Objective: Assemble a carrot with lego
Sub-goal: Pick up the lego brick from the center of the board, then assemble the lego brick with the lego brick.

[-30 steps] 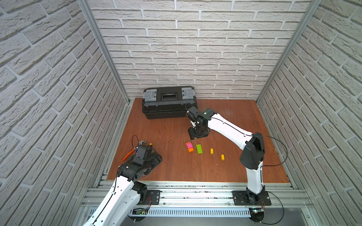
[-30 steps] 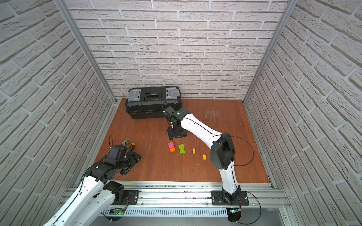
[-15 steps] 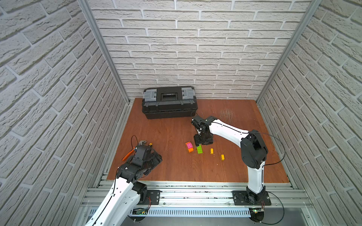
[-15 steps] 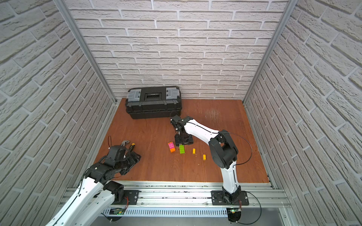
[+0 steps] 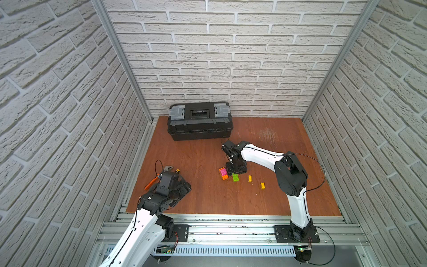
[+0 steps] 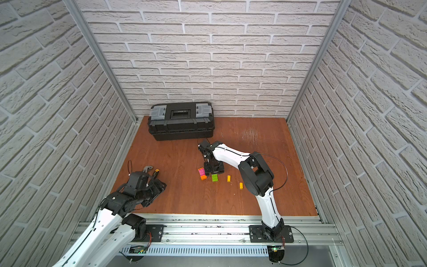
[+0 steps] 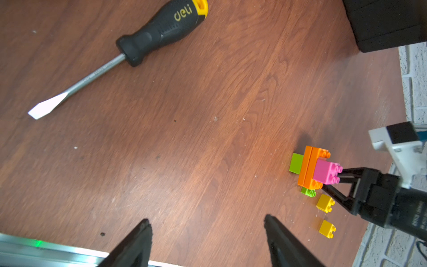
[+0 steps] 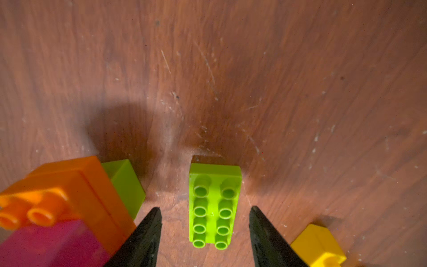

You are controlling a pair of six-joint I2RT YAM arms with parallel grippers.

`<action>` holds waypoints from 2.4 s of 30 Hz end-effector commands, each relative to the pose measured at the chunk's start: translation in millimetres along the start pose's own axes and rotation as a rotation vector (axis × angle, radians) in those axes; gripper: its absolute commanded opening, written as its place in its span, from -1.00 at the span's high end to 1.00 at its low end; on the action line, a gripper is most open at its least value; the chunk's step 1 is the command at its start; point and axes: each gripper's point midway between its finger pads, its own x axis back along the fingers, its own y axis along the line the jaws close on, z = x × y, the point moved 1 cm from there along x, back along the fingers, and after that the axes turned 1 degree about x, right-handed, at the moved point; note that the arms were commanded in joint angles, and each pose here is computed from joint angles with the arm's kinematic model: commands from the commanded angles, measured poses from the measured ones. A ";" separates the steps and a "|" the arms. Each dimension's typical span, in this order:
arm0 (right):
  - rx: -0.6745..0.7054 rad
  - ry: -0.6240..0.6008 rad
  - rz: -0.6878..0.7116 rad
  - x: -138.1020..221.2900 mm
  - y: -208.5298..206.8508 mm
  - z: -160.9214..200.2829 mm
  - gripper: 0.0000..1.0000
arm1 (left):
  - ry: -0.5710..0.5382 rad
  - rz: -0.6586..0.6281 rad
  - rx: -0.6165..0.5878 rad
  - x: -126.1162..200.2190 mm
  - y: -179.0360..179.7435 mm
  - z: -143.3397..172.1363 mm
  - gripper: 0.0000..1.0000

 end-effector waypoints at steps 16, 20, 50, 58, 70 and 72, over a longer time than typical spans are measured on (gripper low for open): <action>0.004 0.016 0.055 -6.6 -4.3 2.6 0.43 | -0.006 0.022 -0.001 1.9 -5.5 -2.4 -0.59; 0.009 -0.003 0.060 6.3 -5.4 -0.3 0.56 | -0.006 0.021 -0.001 1.7 -5.3 -2.4 -0.59; 0.225 -0.087 -0.043 105.2 54.6 -20.8 0.74 | 0.000 0.025 -0.018 0.9 -14.9 -6.6 -0.59; 0.235 -0.045 -0.013 86.8 54.7 -17.5 0.75 | 0.008 0.024 -0.012 -1.4 -12.0 -3.8 -0.59; 0.236 -0.004 -0.006 68.5 60.6 -12.1 0.75 | 0.008 0.024 -0.002 -2.2 -7.1 -1.2 -0.59; 0.235 -0.001 -0.007 66.8 61.2 -12.3 0.75 | 0.008 0.023 0.000 -2.4 -6.5 -1.0 -0.59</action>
